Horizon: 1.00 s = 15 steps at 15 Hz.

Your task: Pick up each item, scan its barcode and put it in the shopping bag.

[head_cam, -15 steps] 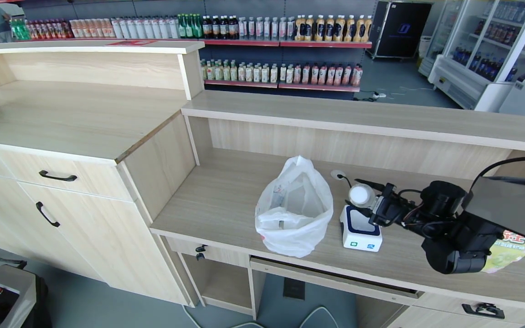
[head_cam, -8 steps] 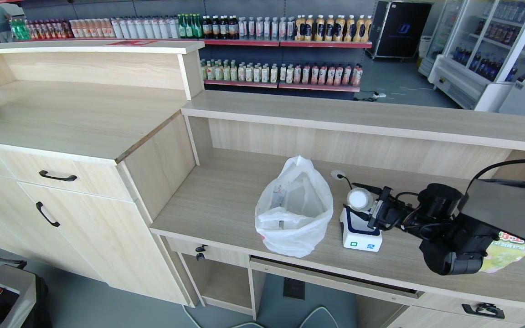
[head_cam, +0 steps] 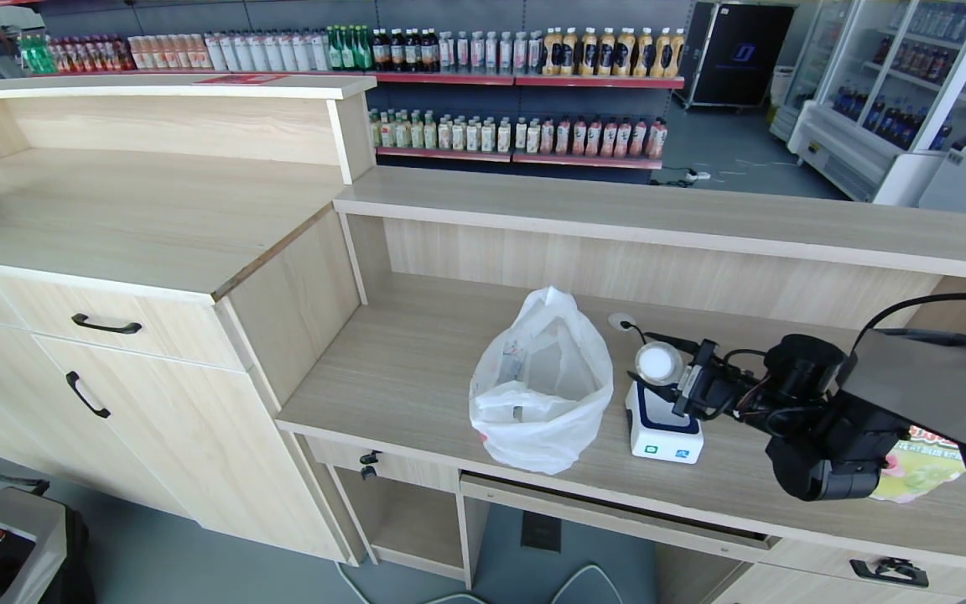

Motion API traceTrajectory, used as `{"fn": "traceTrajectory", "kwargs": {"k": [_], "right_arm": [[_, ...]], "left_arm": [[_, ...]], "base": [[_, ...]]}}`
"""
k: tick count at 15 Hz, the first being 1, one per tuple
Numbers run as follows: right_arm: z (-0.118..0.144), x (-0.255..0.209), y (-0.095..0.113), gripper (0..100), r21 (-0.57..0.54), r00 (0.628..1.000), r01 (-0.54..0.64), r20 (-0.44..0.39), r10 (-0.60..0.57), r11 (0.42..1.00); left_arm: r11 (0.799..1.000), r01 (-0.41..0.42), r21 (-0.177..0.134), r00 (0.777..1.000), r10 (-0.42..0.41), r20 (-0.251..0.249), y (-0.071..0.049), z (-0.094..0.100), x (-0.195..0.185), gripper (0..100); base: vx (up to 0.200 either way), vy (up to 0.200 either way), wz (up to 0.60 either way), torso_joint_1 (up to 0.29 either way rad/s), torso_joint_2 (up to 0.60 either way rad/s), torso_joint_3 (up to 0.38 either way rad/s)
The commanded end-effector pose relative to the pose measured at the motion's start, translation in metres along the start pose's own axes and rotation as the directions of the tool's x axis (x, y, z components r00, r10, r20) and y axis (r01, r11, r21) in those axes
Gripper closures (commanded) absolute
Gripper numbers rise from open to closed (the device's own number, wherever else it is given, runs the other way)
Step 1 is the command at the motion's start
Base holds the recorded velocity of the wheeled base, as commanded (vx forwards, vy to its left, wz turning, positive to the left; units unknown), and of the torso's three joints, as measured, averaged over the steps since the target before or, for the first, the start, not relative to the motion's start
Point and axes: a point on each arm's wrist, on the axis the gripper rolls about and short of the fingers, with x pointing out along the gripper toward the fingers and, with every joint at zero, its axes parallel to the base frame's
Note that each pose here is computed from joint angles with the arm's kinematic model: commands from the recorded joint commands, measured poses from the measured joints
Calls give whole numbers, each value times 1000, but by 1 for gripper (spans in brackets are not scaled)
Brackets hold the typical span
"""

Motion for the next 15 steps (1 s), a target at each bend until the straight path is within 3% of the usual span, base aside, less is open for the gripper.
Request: {"fn": "traceTrajectory", "kwargs": {"k": [1, 5, 7, 9, 10, 12, 14, 15], "right_arm": [[0, 1, 0, 100, 0, 1000, 0, 1, 0, 1000], [6, 2, -4, 100, -4, 1000, 5, 13, -5, 1000], [38, -17, -34, 100, 82, 999, 38, 14, -39, 996], [78, -39, -80, 100, 199, 993, 106, 24, -113, 974], [94, -52, -104, 100, 271, 989, 145, -19, -146, 952], [117, -77, -130, 100, 396, 950, 291, -230, -212, 871], [127, -95, -134, 100, 487, 860, 472, -437, -263, 735], [129, -99, -132, 100, 506, 775, 599, -561, -290, 621]], "left_arm": [[1000, 0, 0, 1000, 0, 0, 0, 0, 0, 0], [1000, 0, -2, 1000, 0, 0, 0, 0, 0, 0], [1000, 0, 0, 1000, 0, 0, 0, 0, 0, 0], [1000, 0, -2, 1000, 0, 0, 0, 0, 0, 0], [1000, 0, 0, 1000, 0, 0, 0, 0, 0, 0], [1000, 0, 0, 1000, 0, 0, 0, 0, 0, 0], [1000, 0, 0, 1000, 0, 0, 0, 0, 0, 0], [1000, 0, 0, 1000, 0, 0, 0, 0, 0, 0]], "base": [[0, 0, 0, 0, 0, 0], [0, 0, 0, 0, 0, 0], [0, 0, 0, 0, 0, 0], [0, 0, 0, 0, 0, 0], [0, 0, 0, 0, 0, 0], [0, 0, 0, 0, 0, 0], [0, 0, 0, 0, 0, 0], [0, 0, 0, 0, 0, 0]]}}
